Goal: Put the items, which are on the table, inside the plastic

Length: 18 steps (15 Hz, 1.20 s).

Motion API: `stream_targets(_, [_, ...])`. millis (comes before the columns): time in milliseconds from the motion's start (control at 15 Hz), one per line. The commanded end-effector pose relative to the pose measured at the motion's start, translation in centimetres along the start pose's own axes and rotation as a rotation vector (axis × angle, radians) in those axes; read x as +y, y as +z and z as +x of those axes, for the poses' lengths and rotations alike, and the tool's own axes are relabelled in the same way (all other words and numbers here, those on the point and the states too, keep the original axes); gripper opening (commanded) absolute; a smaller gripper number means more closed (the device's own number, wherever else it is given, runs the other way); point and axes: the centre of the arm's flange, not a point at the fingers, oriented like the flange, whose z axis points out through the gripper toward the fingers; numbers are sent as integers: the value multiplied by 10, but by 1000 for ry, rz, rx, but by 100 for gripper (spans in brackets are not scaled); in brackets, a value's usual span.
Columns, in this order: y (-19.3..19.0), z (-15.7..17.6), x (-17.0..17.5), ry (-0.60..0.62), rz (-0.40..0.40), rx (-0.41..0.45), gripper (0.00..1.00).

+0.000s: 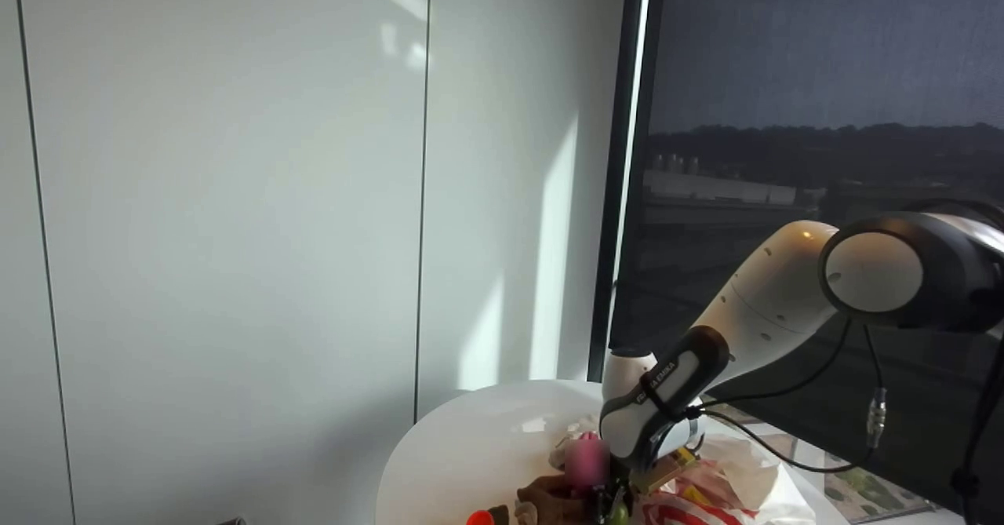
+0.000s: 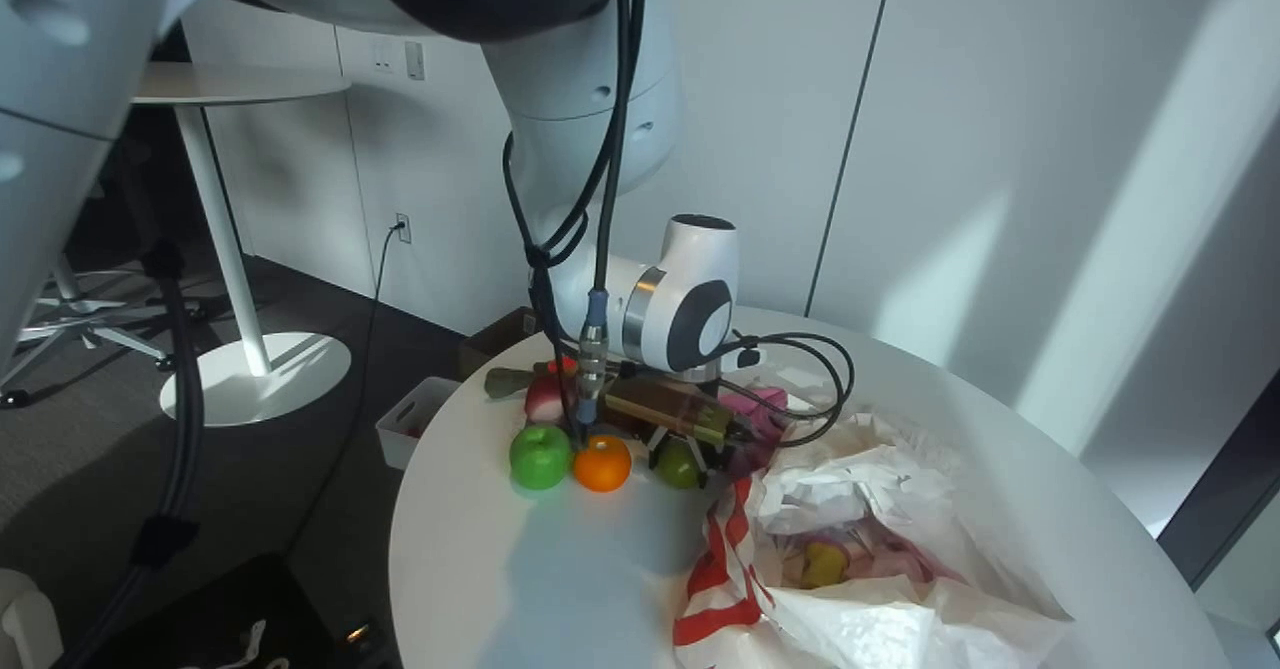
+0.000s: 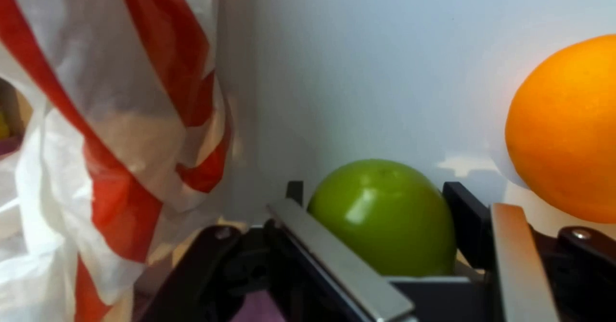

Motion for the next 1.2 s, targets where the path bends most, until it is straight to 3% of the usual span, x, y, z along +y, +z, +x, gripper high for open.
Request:
stream_targets(0, [-50, -8, 1, -53, -24, 13, 47])
stream_targets(400, [-153, -27, 81, 75, -129, 64, 47])
stream_targets(600, [-172, -49, 132, 152, -160, 37, 47])
stream_targets(867, [-139, -70, 163, 192, -132, -56, 47])
stream_targets(1133, [-89, -71, 176, 172, -116, -53, 47])
